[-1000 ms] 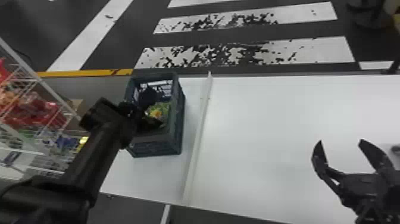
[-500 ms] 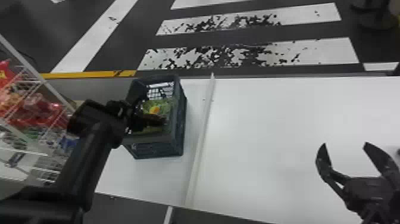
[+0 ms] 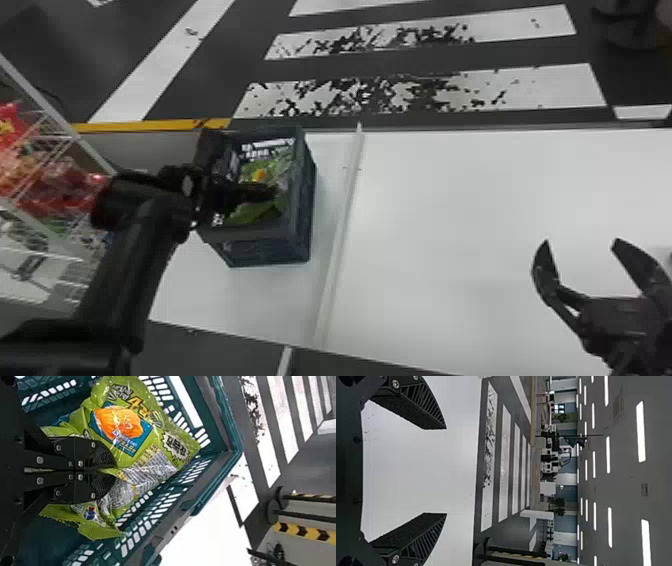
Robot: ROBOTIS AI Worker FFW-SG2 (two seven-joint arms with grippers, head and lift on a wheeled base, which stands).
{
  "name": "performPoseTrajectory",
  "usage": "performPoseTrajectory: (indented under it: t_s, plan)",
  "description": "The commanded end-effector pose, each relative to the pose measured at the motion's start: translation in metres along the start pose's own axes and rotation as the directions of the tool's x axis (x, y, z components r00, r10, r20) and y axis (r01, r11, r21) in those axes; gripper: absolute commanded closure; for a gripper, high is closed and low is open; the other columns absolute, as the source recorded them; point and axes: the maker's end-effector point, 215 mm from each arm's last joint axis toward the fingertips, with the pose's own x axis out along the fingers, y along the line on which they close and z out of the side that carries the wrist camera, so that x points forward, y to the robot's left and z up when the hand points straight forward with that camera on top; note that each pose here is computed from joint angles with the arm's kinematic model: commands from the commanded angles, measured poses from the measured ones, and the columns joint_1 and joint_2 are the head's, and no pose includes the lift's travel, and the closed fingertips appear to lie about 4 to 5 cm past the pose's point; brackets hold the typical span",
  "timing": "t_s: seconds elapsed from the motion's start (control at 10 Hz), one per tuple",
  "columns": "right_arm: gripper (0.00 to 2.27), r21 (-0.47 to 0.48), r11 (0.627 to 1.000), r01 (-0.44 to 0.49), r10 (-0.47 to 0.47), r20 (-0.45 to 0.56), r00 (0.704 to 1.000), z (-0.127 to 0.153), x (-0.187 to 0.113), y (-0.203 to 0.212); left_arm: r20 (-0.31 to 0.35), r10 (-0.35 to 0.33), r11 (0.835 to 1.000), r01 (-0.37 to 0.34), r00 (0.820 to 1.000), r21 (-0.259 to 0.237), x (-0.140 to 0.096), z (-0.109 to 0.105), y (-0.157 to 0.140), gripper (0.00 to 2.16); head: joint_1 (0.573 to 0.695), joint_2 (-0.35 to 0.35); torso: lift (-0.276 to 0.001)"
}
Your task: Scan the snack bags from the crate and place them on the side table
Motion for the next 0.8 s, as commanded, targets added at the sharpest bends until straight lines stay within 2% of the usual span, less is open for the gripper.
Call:
performPoseTrajectory:
  t_s: [0.0, 0.1, 0.4, 0.7]
  plan:
    - [0.11, 0.000, 1.000, 0.000, 0.000, 0.000, 1.000, 0.000, 0.000, 0.000, 0.067, -0.021, 0.998, 0.025, 0.998, -0.065, -0.008, 0.009, 0.003, 2.13, 0.695, 0.281, -0.050]
    - [0.11, 0.000, 1.000, 0.000, 0.000, -0.001, 1.000, 0.000, 0.001, 0.000, 0.100, -0.031, 0.995, 0.040, 0.995, -0.087, -0.013, 0.015, 0.004, 2.13, 0.695, 0.281, -0.050]
    - [0.11, -0.001, 1.000, 0.000, 0.000, -0.004, 1.000, -0.001, 0.001, 0.000, 0.227, -0.093, 0.976, 0.134, 0.969, -0.169, -0.030, 0.039, 0.001, 2.13, 0.695, 0.276, -0.050]
    - [0.11, -0.002, 1.000, -0.001, 0.001, -0.004, 1.000, -0.001, 0.001, 0.000, 0.326, -0.157, 0.943, 0.240, 0.932, -0.231, -0.044, 0.052, -0.009, 2.13, 0.695, 0.267, -0.050]
